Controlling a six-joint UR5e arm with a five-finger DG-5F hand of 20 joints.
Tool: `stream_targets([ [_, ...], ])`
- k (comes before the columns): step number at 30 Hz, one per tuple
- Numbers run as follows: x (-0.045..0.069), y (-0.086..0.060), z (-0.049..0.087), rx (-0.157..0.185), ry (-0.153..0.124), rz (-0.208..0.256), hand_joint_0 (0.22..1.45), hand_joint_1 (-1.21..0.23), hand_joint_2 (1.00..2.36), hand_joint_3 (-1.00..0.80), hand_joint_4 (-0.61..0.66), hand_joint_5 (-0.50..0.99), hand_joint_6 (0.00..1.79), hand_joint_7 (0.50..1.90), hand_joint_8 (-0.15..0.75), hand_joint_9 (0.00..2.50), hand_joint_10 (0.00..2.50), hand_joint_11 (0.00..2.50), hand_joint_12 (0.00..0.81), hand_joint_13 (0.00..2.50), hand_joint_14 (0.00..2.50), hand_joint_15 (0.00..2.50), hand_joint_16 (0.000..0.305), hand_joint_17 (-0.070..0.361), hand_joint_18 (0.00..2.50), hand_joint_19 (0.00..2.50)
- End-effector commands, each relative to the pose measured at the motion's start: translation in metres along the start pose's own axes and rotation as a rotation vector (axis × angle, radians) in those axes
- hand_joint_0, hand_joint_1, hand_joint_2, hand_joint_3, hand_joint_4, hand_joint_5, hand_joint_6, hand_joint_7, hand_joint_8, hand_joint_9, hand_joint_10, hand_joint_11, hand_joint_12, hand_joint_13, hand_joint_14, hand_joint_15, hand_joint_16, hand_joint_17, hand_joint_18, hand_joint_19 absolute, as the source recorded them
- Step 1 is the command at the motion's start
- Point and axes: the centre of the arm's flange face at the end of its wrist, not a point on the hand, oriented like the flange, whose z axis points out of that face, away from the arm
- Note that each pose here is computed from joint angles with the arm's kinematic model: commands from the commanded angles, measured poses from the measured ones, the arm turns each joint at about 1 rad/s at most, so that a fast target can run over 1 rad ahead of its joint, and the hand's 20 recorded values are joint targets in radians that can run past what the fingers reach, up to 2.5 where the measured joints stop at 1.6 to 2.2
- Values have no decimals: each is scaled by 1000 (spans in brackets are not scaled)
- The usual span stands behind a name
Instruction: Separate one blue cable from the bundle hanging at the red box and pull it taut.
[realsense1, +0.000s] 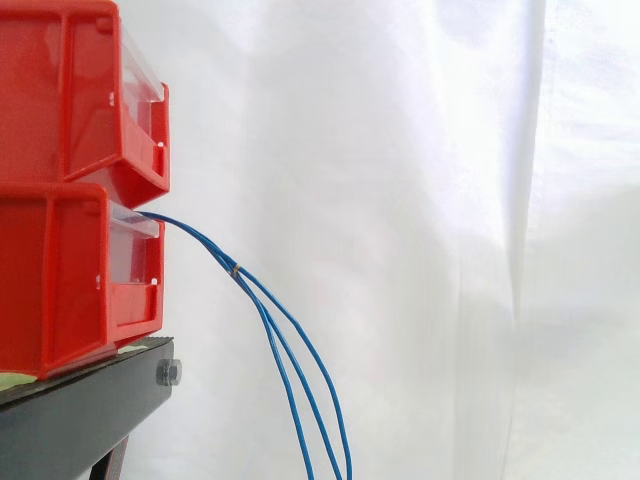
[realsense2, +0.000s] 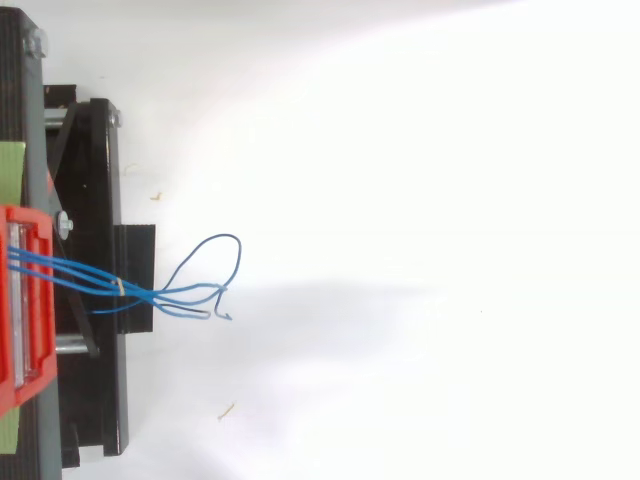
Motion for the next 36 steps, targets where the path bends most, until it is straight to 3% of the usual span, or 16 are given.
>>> stream_targets([
  [1, 0, 0, 0, 0, 0, 0, 506, -657, 1000, -500, 209, -185, 502, 771, 252, 722, 8, 241, 300, 595, 4, 128, 32, 71, 440, 104],
  [16, 1, 0, 0, 1, 3, 1, 511, -634, 1000, -500, 227, -182, 502, 773, 267, 761, 7, 256, 319, 621, 5, 155, 35, 79, 509, 190],
  [22, 0, 0, 0, 4, -1, 0, 524, -700, 1000, -500, 228, -180, 502, 775, 268, 779, 7, 270, 304, 663, 5, 154, 29, 65, 561, 180],
  [30, 3, -4, 3, 12, 4, -39, 530, -765, 1000, -500, 214, -192, 502, 778, 260, 666, 7, 266, 300, 605, 5, 144, 29, 65, 512, 140],
  [31, 2, -5, 5, 9, -3, -43, 530, -769, 1000, -500, 214, -193, 502, 778, 261, 666, 7, 265, 301, 598, 5, 147, 29, 65, 498, 135],
  [34, 1, -17, 17, 26, -59, -39, 528, -773, 1000, -500, 214, -193, 502, 775, 259, 667, 7, 267, 302, 594, 5, 145, 29, 65, 495, 133],
  [35, 1, -17, 17, 26, -59, -39, 531, -777, 1000, -500, 214, -193, 502, 779, 259, 665, 9, 261, 302, 592, 5, 146, 29, 65, 490, 140],
  [36, 0, -21, 21, 35, -87, -30, 532, -779, 1000, -500, 215, -191, 502, 778, 259, 663, 7, 261, 302, 589, 5, 145, 29, 66, 484, 135],
])
